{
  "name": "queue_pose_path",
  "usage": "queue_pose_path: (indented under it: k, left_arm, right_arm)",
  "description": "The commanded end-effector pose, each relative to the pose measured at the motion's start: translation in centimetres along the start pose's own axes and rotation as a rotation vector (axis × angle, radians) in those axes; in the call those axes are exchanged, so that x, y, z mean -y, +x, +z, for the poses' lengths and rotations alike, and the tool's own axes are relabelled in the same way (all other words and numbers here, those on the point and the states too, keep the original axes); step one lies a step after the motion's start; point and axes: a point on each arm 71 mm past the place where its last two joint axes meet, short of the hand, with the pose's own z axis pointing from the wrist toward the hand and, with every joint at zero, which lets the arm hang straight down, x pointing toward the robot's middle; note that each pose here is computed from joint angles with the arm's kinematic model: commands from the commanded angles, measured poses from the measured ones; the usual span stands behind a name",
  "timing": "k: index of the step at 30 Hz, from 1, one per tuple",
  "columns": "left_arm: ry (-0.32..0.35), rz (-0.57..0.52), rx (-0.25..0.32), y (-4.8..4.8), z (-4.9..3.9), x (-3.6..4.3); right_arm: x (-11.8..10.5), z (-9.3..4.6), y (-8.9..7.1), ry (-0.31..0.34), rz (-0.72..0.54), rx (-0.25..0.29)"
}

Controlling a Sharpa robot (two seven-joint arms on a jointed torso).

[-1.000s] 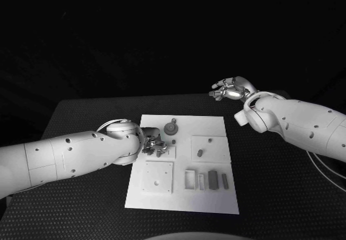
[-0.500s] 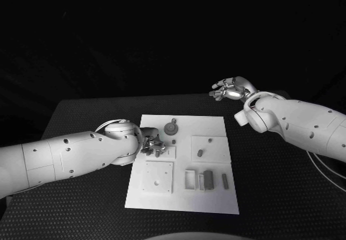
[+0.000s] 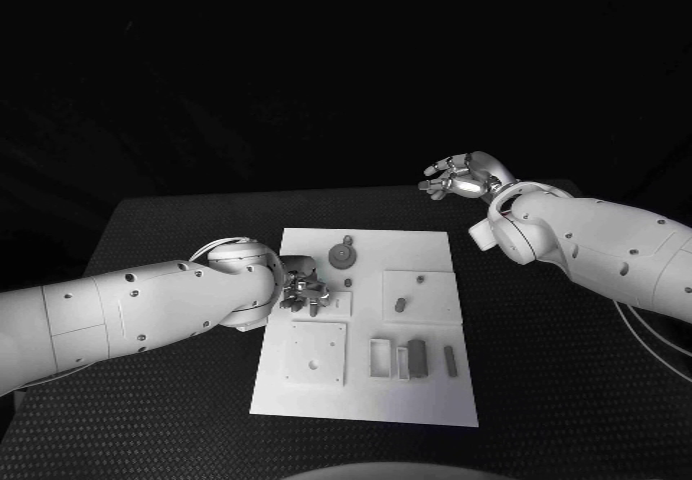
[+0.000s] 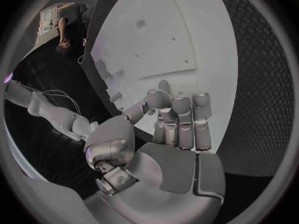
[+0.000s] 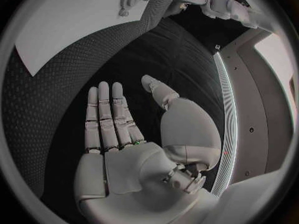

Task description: Assemble the parts on the task board

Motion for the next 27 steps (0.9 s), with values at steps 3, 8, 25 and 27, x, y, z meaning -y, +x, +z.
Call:
queue_pose_path:
  k: [3,8,25,27]
  left_arm:
    - [-0.009,-0.005,-0.057,0.89,0.14,-0.01]
    - [-0.014,-0.003,-0.050,0.79,0.20,-0.16]
    - [-0.023,-0.009,-0.021,0.42,0.53,-0.18]
    - [-0.023,-0.007,-0.025,0.43,0.57,-0.13]
  right_arm:
    - [-0.14,0.02,0.14,-0.012,0.001,-0.012]
    - [-0.13,0.01,0.12,-0.011,0.001,-0.011]
    - [-0.16,0.03,0.16,-0.012,0.001,-0.011]
    - [-0.18,0.04,0.19,-0.012,0.002,-0.011]
